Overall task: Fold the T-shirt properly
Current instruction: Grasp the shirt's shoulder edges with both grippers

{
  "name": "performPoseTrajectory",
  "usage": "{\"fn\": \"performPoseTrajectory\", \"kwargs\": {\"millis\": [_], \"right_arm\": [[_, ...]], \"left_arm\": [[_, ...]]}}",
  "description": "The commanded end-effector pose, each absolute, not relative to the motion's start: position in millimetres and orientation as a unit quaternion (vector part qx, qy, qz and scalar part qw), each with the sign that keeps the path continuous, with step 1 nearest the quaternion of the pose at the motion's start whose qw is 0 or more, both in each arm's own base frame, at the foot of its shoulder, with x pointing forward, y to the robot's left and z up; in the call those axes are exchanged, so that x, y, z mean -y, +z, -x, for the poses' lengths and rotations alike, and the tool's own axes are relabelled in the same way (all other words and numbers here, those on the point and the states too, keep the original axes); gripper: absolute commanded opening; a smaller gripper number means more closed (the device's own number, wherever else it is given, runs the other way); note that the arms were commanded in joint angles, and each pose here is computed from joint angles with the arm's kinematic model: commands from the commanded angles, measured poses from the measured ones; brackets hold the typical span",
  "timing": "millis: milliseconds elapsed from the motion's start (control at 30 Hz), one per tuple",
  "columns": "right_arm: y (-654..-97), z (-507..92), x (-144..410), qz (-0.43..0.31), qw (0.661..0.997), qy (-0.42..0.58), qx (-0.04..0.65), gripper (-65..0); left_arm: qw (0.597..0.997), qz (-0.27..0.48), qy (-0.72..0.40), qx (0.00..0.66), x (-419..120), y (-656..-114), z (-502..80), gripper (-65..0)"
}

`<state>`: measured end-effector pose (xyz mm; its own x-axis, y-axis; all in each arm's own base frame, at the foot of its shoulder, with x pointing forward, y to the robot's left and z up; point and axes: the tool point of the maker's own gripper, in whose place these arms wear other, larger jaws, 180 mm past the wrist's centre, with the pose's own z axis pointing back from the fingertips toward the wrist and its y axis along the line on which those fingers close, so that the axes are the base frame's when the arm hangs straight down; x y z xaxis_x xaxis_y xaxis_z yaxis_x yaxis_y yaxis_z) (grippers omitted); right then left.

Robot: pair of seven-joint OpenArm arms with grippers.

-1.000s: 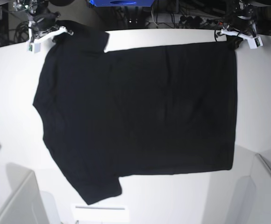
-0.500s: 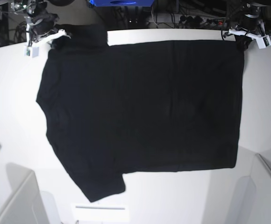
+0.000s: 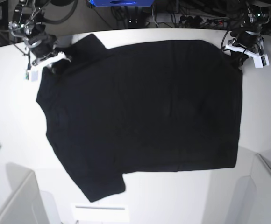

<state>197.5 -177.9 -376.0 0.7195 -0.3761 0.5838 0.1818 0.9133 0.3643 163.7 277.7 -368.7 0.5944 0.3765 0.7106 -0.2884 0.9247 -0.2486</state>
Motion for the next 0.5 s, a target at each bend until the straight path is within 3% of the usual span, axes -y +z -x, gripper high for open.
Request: {"fn": "performPoseTrajectory", "kwargs": {"millis": [0,467], "right_arm": [[-364.6,-206.5,178.9,-0.145,0.910,-0.146,0.361,-65.0],[-345.6,-267.1,172.1,-0.171,0.902,-0.128,0.374,-65.0]], "left_arm": [[0.886,0.053,0.179,0.424,-279.5,-359.8,-168.0,-65.0],[0.875,0.059,0.198,0.438,-286.8,-345.7,-210.3,-65.0]]}}
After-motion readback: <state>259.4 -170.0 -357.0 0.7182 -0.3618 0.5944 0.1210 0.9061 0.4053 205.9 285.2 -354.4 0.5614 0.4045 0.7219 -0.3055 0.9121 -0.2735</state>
